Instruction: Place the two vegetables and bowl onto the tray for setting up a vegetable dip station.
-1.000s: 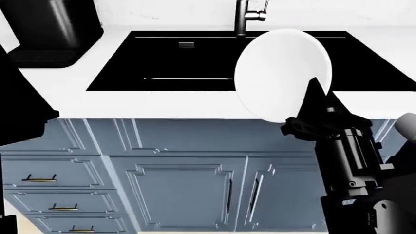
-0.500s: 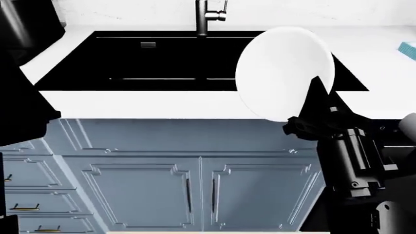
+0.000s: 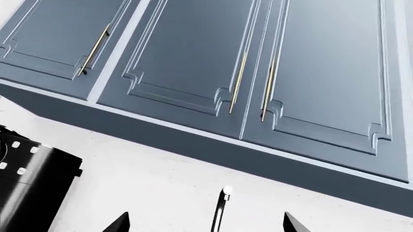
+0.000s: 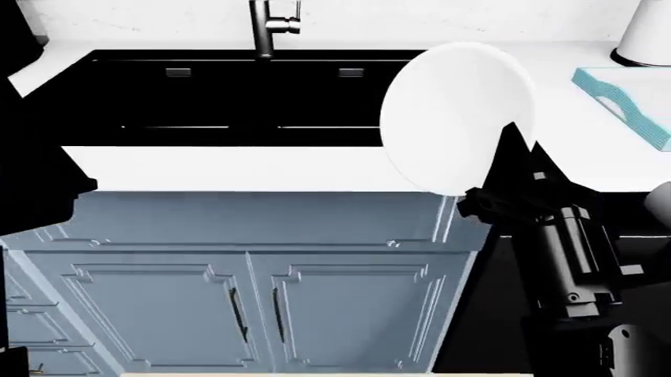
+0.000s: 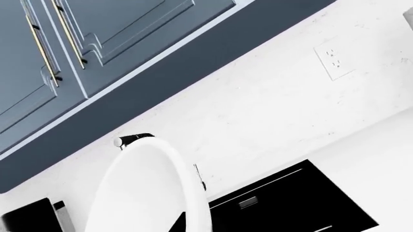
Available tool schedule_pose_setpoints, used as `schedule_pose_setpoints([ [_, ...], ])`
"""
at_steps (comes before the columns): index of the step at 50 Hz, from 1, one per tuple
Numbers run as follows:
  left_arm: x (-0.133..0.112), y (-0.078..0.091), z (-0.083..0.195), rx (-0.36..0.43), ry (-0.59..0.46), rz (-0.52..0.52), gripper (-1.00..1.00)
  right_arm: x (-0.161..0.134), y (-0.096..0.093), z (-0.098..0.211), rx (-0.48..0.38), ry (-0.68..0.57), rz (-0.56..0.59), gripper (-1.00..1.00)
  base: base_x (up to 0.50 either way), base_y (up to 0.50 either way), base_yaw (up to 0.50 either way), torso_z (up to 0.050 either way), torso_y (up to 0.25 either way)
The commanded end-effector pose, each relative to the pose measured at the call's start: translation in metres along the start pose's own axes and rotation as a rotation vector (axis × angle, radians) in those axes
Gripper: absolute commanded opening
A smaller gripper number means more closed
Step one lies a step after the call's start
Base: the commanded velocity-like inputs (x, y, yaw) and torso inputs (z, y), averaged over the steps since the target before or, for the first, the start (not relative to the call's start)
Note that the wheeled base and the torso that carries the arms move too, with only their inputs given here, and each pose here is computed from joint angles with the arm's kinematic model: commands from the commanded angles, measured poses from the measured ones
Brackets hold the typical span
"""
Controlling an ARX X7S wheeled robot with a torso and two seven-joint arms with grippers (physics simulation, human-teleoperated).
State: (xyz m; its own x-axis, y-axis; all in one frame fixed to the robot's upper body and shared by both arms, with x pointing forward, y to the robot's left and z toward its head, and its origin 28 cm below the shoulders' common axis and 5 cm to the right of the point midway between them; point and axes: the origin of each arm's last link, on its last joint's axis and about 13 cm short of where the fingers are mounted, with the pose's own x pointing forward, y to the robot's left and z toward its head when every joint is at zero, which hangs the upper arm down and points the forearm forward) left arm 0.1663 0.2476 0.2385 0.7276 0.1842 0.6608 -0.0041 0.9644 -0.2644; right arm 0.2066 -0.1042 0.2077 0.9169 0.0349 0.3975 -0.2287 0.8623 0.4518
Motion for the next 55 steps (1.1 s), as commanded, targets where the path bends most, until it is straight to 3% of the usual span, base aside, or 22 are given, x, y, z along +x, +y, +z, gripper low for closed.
schedule_pose_setpoints([
  [1,0.0002,0.0001,-0.0005,0.0,0.0,0.0,1.0,0.0015,0.001,0.0018,-0.002,-0.018,0.016,-1.0,0.0,-0.5,0.0,0.0,0.0],
  [35,0.0005,-0.0002,0.0,-0.001,-0.003,-0.003,1.0,0.001,0.0012,0.002,0.009,-0.028,0.023,-1.0,0.01,-0.5,0.0,0.0,0.0],
  [55,0.0012,0.0006,0.0005,-0.002,-0.005,0.001,1.0,0.0,-0.0001,0.0027,0.018,-0.055,0.037,-1.0,0.2,-0.47,0.0,0.0,0.001],
])
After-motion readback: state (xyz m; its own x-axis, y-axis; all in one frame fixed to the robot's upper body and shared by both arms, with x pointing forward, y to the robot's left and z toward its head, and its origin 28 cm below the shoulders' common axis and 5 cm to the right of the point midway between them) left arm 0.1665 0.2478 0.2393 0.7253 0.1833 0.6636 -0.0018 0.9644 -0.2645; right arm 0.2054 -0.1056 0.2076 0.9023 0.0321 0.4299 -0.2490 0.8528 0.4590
